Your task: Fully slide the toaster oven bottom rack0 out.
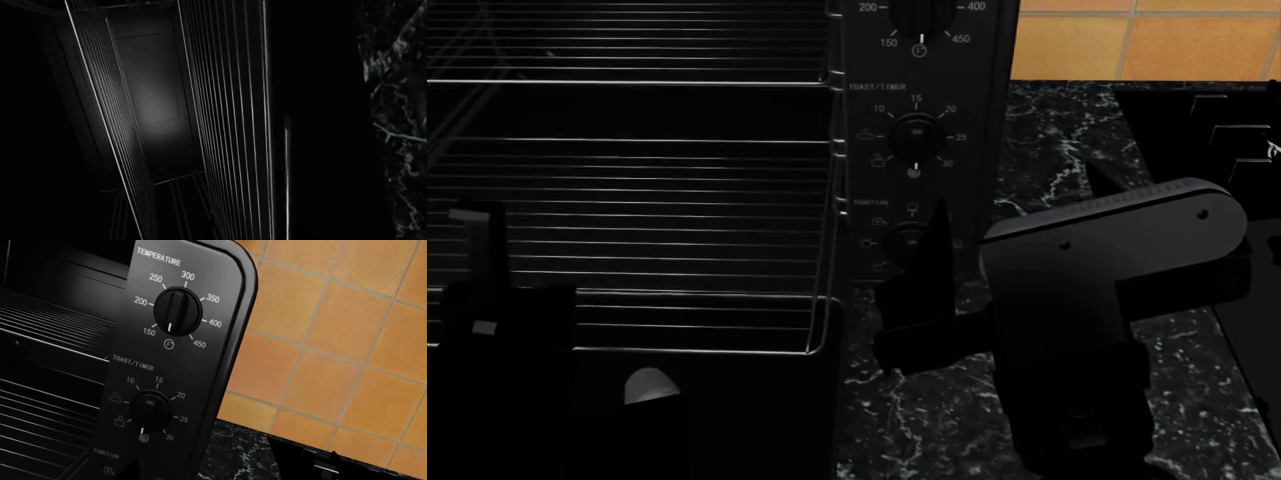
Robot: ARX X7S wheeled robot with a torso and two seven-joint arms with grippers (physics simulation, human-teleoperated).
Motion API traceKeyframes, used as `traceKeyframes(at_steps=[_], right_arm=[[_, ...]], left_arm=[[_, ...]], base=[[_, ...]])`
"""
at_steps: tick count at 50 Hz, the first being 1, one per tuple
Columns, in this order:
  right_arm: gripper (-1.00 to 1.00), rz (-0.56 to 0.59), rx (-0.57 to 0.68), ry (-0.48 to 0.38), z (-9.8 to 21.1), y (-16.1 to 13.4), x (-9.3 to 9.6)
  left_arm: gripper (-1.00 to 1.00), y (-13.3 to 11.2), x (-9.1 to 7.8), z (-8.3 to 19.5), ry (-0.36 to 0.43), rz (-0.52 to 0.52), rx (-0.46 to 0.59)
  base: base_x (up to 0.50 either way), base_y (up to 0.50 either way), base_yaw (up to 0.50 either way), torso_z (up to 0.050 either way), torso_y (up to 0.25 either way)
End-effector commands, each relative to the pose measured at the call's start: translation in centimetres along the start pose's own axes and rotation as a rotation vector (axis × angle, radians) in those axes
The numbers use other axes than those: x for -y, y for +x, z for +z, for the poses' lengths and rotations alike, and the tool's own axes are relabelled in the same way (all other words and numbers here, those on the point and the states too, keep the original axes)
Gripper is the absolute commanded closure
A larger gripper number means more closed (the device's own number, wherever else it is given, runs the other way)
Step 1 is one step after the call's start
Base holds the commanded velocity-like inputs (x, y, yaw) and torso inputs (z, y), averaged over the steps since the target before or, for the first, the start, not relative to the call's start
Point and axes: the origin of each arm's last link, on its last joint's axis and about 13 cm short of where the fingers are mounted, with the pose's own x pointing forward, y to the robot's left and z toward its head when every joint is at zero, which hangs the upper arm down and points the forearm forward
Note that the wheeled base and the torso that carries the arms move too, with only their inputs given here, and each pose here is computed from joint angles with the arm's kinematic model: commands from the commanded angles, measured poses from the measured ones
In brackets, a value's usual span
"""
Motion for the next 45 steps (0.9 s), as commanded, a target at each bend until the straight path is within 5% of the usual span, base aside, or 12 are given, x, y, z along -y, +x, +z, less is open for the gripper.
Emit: traceKeyframes(at_steps=[1,18,19,34,45], right_arm=[[-1.0,0.003,0.006,0.006,0.2,-0.3,0.1],[-1.0,0.008,0.017,0.007,0.4,-0.8,0.0],[-1.0,0.008,0.017,0.007,0.4,-0.8,0.0],[-1.0,0.004,0.024,0.008,0.6,-1.0,0.2],[-1.0,0.011,0.051,0.0,1.1,-2.1,0.0]], left_arm=[[1.0,-5.6,3.7,0.3,-0.145,0.055,0.24],[1.0,-8.7,4.5,0.8,-0.132,0.071,0.242],[-1.0,-8.8,4.4,0.8,-0.133,0.074,0.244],[-1.0,-10.0,4.1,1.0,-0.13,0.121,0.234],[-1.0,-12.7,5.9,2.7,-0.149,0.188,0.206]], base=[[-0.02,0.0,0.01,0.0,0.0],[-0.03,0.0,0.01,-0.01,0.001],[-0.03,0.0,0.01,-0.012,0.01],[-0.02,0.0,0.01,-0.008,0.001],[0.0,0.0,0.0,0.0,0.0]])
